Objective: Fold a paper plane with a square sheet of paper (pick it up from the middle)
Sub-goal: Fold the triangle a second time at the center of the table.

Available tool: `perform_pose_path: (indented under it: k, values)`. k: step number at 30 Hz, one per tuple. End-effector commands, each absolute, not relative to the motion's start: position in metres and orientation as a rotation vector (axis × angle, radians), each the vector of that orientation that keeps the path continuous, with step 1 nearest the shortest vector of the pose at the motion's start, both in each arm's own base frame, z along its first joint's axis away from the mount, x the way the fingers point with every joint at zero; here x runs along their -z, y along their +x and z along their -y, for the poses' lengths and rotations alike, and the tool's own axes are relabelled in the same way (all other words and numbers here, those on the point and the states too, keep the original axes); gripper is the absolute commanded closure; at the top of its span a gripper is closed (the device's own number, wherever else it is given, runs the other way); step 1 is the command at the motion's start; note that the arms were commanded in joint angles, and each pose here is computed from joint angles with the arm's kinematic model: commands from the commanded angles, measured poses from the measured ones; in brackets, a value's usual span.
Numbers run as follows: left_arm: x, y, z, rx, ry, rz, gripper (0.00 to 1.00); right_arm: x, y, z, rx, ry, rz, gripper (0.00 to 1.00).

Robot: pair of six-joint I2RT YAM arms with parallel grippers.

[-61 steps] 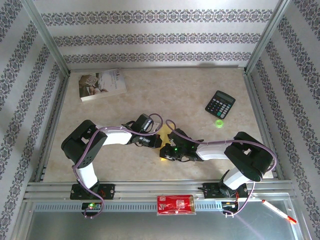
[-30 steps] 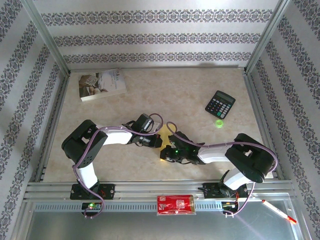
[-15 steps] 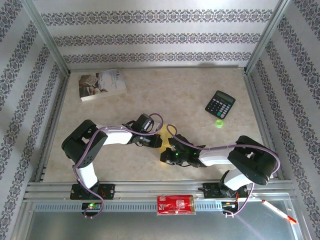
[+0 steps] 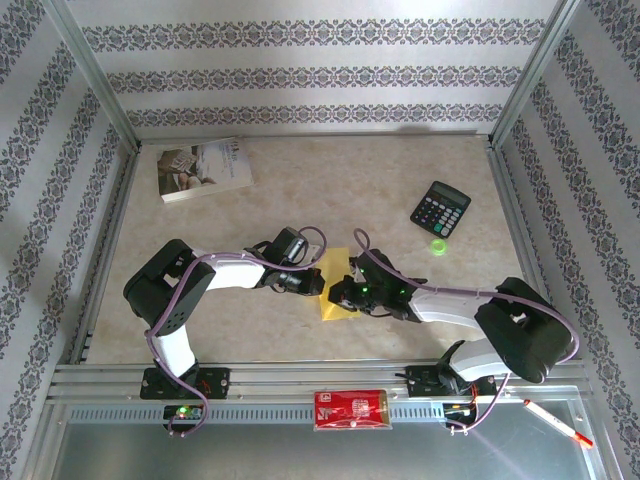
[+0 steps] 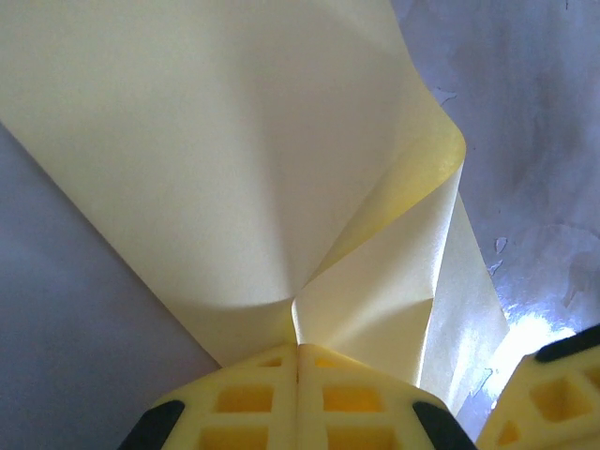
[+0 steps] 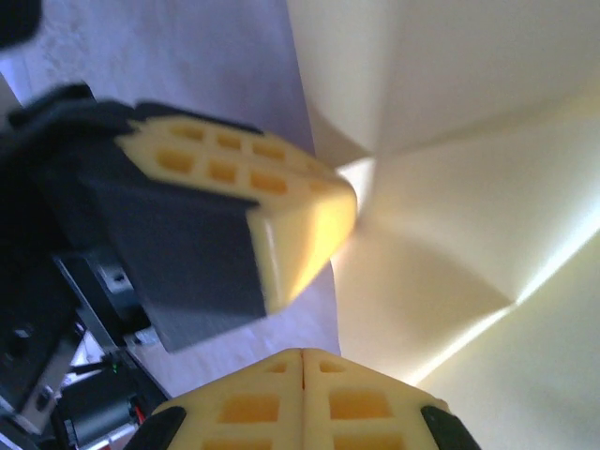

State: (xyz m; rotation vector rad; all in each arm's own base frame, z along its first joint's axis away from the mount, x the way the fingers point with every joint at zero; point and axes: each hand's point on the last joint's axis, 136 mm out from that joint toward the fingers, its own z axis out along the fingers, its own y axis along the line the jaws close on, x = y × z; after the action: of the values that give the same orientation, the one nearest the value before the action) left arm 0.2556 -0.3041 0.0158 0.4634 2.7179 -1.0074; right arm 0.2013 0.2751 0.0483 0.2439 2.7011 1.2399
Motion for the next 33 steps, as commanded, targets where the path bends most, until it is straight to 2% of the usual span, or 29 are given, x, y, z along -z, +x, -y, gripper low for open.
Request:
perform_pose_path:
  k: [1, 10, 18, 27, 33]
  values:
    - [0.040, 0.230, 0.265, 0.730, 0.439, -2.933, 1.00, -0.048, 0.208, -0.280, -1.238, 0.193, -2.711, 0.95]
    - [0.039, 0.231, 0.266, 0.725, 0.448, -2.934, 1.00, -0.022, 0.214, -0.275, -1.187, 0.202, -2.773, 0.95]
    - [0.041, 0.230, 0.265, 0.716, 0.453, -2.938, 1.00, 0.003, 0.201, -0.258, -1.136, 0.245, -2.849, 0.95]
    - [0.043, 0.230, 0.264, 0.709, 0.459, -2.943, 1.00, -0.039, 0.219, -0.257, -1.234, 0.240, -2.729, 0.95]
    - [0.042, 0.230, 0.263, 0.706, 0.463, -2.943, 1.00, -0.042, 0.230, -0.258, -1.226, 0.233, -2.714, 0.94]
